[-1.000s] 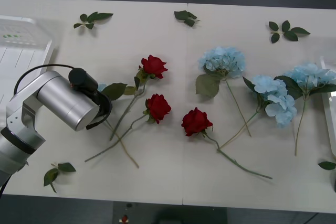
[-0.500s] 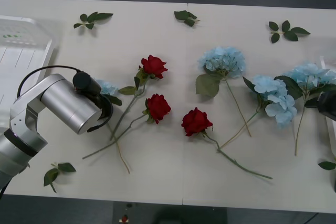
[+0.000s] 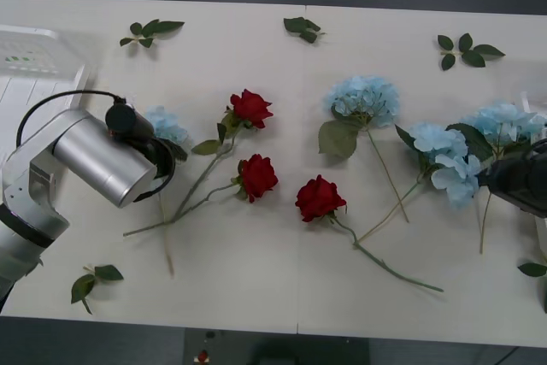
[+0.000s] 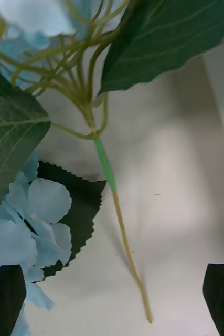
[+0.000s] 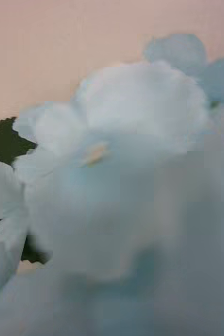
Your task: Put the red flowers into the right box and the blue flowers into the left box
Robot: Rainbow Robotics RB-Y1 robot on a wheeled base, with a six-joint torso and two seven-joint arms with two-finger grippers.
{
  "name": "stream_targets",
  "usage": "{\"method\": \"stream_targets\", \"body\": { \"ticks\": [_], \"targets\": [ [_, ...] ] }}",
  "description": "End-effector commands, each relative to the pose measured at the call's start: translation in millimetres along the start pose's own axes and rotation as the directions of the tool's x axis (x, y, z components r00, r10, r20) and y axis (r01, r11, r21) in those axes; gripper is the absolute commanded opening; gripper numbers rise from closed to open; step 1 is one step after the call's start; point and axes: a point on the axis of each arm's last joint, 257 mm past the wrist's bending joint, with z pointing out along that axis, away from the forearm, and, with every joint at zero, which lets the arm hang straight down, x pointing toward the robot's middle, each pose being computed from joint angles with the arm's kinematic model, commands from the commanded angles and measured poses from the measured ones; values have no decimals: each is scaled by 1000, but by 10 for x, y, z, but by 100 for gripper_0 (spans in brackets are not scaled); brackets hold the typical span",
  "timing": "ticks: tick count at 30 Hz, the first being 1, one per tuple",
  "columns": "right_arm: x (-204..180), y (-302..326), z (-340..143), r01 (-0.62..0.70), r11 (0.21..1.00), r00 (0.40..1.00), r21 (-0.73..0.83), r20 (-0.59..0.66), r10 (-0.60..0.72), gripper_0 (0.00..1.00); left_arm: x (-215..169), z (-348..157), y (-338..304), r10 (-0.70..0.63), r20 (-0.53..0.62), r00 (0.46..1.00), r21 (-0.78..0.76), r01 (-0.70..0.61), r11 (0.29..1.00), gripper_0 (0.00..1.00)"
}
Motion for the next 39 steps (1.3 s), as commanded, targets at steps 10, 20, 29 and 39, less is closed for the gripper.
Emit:
{"method": "stream_targets", "body": {
  "ticks": [10, 20, 29, 39],
  "targets": [
    [-330, 16, 155, 54, 999, 996, 7, 66, -55, 99, -1146, -1139, 19, 110, 275, 955, 19, -120, 993, 0],
    [-378, 15, 345, 79, 997, 994, 13, 79, -80, 97, -1520, -1899, -15, 97, 398, 912, 86, -142, 986, 0],
    [-360, 33, 358, 84, 996, 993, 11, 76, -85, 2, -1741, -2394, 279, 125, 418, 900, 89, -178, 980, 0],
    [-334, 46, 372, 92, 996, 993, 12, 70, -92, 0, -2088, -2503, 1443, 305, 293, 906, -167, -266, 949, 0]
  ]
}}
